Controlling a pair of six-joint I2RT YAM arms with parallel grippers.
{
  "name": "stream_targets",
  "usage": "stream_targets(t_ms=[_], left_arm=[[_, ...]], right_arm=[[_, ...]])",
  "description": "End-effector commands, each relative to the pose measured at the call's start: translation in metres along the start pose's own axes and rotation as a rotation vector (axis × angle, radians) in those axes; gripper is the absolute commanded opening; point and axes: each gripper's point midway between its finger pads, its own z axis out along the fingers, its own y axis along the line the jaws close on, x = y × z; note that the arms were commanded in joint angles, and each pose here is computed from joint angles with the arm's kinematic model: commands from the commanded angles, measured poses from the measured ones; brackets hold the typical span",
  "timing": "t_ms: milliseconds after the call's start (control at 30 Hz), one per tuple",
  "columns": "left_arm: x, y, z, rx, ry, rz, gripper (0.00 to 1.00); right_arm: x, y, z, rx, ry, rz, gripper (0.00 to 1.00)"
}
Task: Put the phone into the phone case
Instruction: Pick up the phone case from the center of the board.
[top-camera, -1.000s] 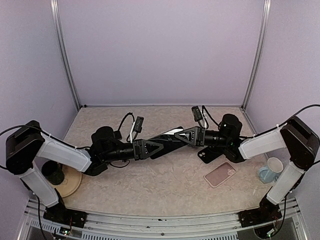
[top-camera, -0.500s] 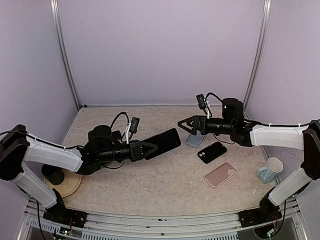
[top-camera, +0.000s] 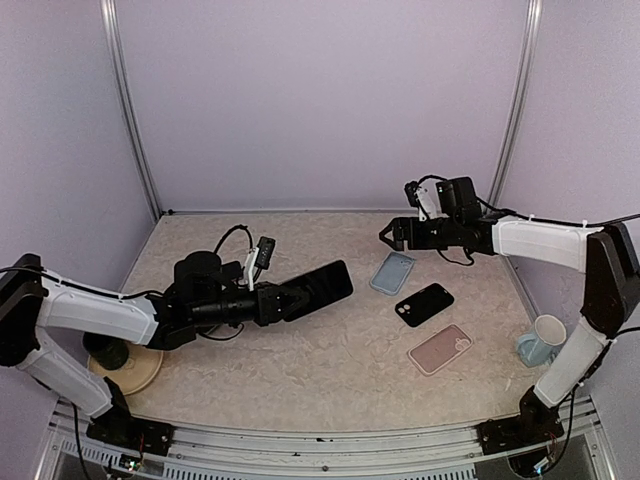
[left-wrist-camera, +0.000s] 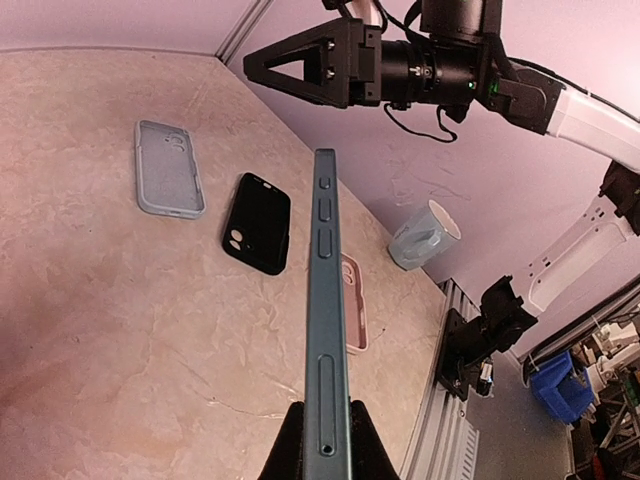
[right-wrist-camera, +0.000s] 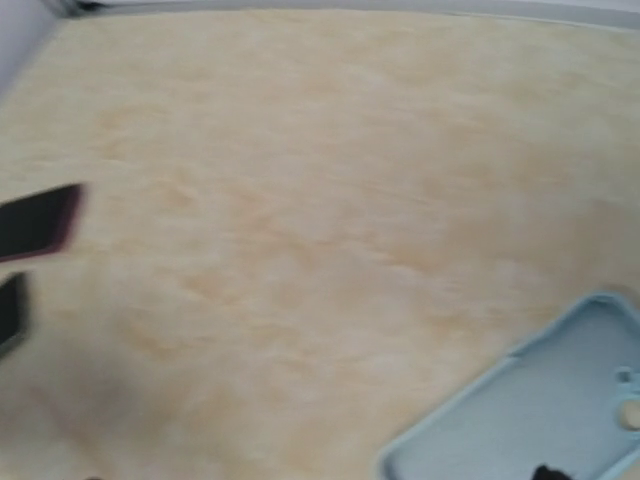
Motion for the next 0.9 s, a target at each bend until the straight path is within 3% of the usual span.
stream_targets(t_ms=[0,233,567,867], left_arm=[[-0.014,-0.009,-0.006,0.013,-0.05,0.039,0.0],[-0.012,-0.009,-0.009,0.003,-0.041,0.035,0.0],[-0.006,-0.008,-0.016,-0.003,-0.026,0.022,0.0],[0.0,-0.009,-0.018,-0.002,-0.014,0.013,0.0]], right_arm=[[0.003,-0.036,0.015,0.118,0.068,-0.032,0.87],[0.002,-0.072,0.049,0.159,0.13,-0.033,0.71],[0.021,-0.123,0.09,0.218,0.26,-0.062,0.7],[0.026,-0.151,0.106,0.22,0.298,-0.063,0.66]])
